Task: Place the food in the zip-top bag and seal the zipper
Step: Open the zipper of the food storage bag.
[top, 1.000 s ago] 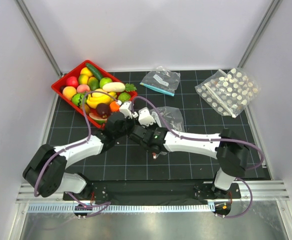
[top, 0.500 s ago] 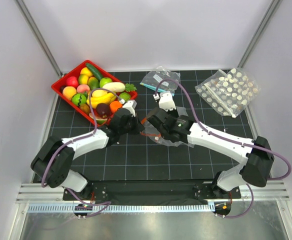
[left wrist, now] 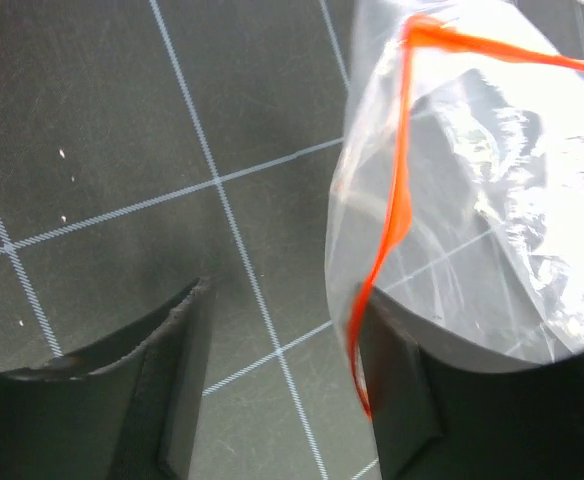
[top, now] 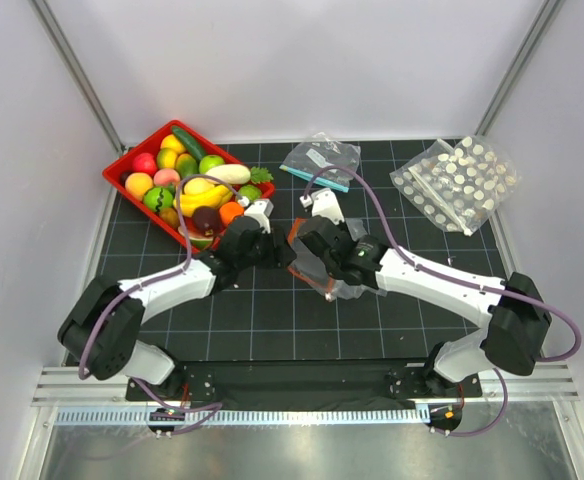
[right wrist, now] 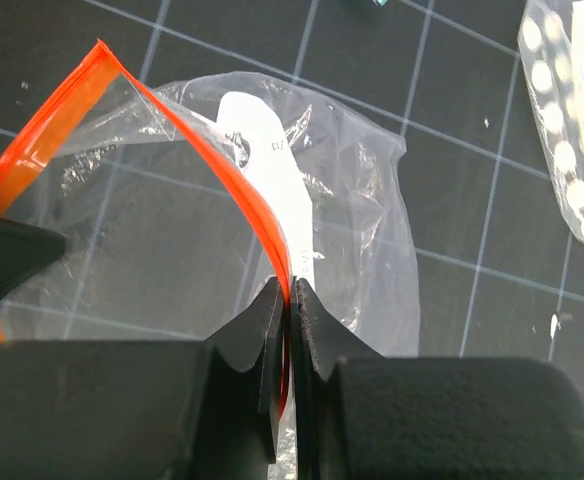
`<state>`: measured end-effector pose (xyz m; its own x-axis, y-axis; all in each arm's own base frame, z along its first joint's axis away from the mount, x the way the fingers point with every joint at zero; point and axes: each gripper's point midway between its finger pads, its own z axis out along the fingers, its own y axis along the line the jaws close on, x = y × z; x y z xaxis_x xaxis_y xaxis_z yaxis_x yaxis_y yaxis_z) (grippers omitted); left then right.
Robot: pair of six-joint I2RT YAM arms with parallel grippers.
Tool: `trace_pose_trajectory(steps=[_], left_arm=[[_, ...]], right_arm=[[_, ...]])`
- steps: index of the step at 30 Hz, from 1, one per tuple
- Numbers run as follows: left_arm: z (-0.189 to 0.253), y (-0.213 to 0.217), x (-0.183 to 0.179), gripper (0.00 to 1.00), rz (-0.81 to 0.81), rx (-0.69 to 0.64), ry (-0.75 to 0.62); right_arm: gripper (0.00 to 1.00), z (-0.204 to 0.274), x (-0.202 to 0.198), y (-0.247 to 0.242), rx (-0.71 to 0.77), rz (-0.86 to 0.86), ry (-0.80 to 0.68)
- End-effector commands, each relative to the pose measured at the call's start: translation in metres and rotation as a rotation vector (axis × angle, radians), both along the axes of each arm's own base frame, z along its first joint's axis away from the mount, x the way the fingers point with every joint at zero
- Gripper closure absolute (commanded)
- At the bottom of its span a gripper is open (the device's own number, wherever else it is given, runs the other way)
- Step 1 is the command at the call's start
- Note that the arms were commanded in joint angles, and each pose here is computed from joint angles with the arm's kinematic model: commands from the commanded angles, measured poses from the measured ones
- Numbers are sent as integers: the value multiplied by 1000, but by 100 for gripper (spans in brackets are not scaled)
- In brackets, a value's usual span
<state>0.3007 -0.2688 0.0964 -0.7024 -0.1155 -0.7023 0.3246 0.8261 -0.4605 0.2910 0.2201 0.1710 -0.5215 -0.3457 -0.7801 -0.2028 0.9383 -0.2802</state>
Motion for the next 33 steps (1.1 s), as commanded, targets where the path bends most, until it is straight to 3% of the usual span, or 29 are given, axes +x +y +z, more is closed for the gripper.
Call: trace_pose_trajectory(steps=[1,4,8,15,21,23,33], left_arm=[[25,-3,4,38,-11,-36,-80],[30,-1,0,30,-21,-44,-105],[46,8,-1,19,1,-64,-182],[57,32,2,16,94,-25,-245],[65,85,16,12,352,112,-287],[64,114,19,1,491,192,-280],[85,168,34,0,724,349,-246]], right_arm=[[87,12,11,16,55,50,-61],[99,8,15,18,70,78,-88],[99,-1,16,16,113,73,-124],[99,-5,9,16,211,88,-157],[99,-9,6,8,264,62,-202],[99,-9,5,5,291,50,-226],[99,-25,11,-5,253,-15,-249]])
